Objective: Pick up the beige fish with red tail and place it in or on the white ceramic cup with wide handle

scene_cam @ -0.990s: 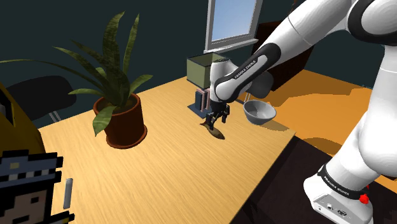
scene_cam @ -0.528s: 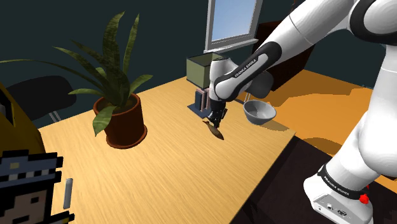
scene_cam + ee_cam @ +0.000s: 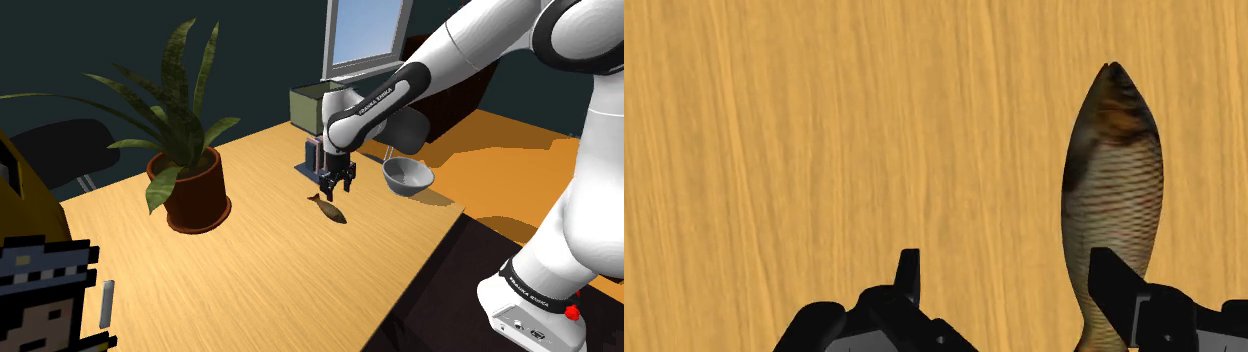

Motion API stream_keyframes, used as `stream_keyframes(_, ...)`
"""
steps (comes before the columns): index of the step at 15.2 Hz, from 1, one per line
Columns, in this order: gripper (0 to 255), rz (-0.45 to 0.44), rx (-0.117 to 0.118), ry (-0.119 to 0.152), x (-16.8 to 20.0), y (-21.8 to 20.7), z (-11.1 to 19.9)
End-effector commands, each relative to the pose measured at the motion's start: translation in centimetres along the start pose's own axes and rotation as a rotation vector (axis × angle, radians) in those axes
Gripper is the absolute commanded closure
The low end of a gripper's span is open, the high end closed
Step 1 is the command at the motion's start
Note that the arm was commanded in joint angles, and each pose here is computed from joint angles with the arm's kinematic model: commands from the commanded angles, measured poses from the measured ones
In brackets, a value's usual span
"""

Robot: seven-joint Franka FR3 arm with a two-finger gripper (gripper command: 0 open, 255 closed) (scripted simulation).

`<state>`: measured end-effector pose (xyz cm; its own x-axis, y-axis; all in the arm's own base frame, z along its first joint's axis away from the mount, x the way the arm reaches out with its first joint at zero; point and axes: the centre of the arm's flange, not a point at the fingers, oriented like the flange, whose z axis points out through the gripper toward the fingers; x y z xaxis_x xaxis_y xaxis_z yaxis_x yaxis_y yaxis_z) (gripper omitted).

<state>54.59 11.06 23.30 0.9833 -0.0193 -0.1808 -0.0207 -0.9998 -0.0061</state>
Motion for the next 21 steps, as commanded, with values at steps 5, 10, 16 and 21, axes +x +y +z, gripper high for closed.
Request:
stream_keyframes(5, 0, 0.021, -0.002, -0.157, 3.4, -1.5, 0.0)
stream_keyframes(10, 0, 0.021, -0.002, -0.157, 3.0, -1.5, 2.4)
stream_keyframes(16, 0, 0.021, -0.002, -0.157, 3.0, -1.5, 2.4)
stream_keyframes(21, 255, 0.022, -0.002, -0.157, 3.1, -1.1, 2.6)
